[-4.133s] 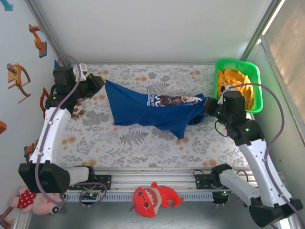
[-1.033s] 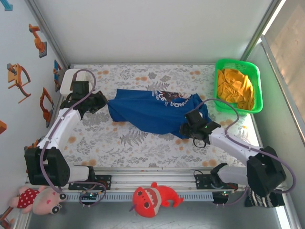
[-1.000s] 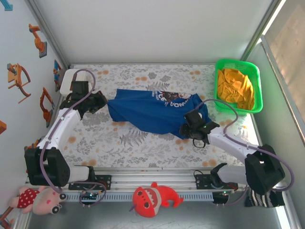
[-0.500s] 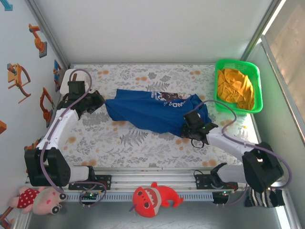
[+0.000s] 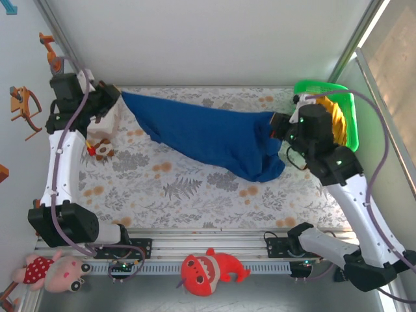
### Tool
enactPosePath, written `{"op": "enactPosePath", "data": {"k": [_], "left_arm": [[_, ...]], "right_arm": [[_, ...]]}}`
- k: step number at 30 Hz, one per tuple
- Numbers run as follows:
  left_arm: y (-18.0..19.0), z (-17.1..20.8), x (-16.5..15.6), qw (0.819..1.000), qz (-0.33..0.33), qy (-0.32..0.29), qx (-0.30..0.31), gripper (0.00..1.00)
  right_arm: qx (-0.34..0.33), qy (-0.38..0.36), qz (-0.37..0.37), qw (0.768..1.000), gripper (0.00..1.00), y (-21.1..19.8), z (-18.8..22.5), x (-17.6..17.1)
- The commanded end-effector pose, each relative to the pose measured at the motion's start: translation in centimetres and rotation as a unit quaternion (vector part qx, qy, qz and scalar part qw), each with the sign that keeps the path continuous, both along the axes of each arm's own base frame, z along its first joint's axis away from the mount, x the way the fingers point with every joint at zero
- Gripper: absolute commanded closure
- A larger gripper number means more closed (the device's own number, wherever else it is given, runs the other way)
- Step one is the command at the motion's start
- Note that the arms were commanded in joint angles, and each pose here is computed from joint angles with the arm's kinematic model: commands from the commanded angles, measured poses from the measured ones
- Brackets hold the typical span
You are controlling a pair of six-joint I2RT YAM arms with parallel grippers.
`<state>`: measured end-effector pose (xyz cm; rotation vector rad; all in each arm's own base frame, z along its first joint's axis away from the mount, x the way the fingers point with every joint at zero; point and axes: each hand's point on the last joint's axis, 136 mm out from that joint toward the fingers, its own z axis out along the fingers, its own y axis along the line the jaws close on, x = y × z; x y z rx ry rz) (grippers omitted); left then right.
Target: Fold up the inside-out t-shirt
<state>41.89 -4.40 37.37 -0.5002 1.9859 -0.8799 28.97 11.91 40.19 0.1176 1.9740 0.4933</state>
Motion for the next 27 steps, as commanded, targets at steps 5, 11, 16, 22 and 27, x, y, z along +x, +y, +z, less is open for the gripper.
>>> {"op": "enactPosePath", "data": {"k": [5,11,16,22,27], "left_arm": [[-0.2,9.1,-0.4,0.994,-0.01,-0.092,-0.064,1.0],[-0.1,9.0,-1.4,0.993,-0.011,-0.097,-0.068,1.0],[-1.5,4.7,-2.1,0.996,-0.035,-0.055,-0.067,1.0],[-7.7,-6.9,-4.7,0.992,-0.113,0.052,-0.01,0.61],[-13.5,-15.8,-6.3,0.972,-0.189,0.115,0.073,0.5]], "right_arm": [[-0.052,-0.04,-0.013,0.998,1.0,-2.1,5.4,-0.3],[-0.044,-0.045,-0.007,0.998,1.0,-2.1,5.9,-0.5],[-0.043,-0.019,0.006,0.999,1.0,-1.5,3.3,-0.4],[-0.038,0.009,-0.002,0.999,1.0,-1.9,-0.3,-1.1],[-0.037,0.025,-0.016,0.999,1.0,-2.8,-2.5,-2.4]]}}
